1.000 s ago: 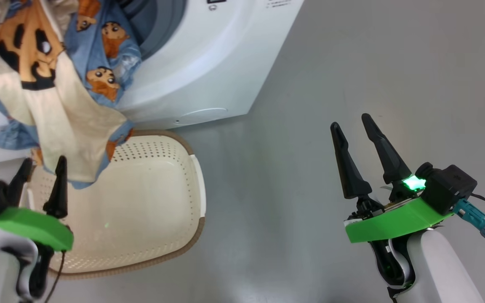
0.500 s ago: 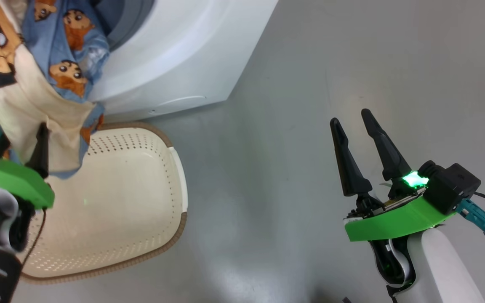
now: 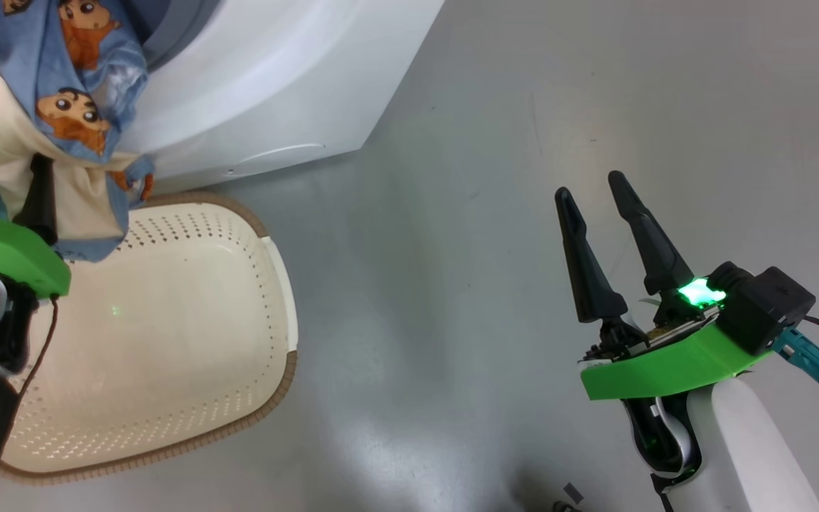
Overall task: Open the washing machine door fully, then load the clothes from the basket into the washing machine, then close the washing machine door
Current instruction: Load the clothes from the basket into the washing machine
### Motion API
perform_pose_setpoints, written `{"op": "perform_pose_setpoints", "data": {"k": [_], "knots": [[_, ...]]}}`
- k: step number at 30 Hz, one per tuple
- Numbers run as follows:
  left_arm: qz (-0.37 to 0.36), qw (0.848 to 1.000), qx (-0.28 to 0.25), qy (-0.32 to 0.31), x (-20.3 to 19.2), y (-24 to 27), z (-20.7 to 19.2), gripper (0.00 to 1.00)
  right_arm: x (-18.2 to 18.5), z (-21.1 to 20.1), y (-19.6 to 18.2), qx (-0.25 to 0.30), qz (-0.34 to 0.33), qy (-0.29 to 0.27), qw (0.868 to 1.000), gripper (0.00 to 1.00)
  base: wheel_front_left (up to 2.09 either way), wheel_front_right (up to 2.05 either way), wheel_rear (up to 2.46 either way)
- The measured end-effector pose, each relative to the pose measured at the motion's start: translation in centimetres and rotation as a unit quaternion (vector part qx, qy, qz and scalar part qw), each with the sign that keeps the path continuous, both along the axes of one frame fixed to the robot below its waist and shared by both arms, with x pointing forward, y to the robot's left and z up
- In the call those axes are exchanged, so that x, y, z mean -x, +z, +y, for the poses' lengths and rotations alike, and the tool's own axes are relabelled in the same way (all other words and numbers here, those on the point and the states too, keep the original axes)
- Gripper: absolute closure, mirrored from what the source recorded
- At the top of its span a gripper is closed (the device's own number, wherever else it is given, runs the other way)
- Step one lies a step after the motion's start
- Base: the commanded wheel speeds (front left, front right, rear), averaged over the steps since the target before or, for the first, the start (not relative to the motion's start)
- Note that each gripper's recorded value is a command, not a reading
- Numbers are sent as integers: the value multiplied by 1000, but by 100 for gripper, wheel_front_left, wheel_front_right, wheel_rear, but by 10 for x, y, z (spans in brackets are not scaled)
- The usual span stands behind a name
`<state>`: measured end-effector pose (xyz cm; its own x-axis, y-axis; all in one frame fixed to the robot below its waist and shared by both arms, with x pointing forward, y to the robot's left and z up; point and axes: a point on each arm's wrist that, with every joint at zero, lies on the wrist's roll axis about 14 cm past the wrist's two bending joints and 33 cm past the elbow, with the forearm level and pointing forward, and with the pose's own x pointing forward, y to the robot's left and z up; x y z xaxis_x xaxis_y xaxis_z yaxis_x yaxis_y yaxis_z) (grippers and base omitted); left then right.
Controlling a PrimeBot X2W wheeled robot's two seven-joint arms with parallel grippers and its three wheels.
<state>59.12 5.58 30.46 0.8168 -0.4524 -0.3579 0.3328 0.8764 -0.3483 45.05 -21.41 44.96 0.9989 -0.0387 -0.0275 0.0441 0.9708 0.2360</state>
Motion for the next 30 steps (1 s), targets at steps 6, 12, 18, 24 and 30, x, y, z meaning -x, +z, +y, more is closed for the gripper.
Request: {"op": "perform_pose_setpoints", "data": {"k": [6,12,18,24,30], "knots": [[-6,1000,2,0,-3,6,-1,100,0,0,3,-1,-3,0,1000,0,0,0,0],[-19,1000,7,1,-3,18,1,100,-1,3,6,-4,-9,4,1000,0,0,0,0],[-33,999,18,-6,8,32,1,100,-2,7,10,-8,-15,9,1000,0,0,0,0],[-77,996,44,-7,15,66,5,100,-3,12,17,-13,-25,15,999,0,0,0,0],[-136,988,66,6,9,107,12,100,-4,16,21,-16,-31,20,999,0,0,0,0]]}}
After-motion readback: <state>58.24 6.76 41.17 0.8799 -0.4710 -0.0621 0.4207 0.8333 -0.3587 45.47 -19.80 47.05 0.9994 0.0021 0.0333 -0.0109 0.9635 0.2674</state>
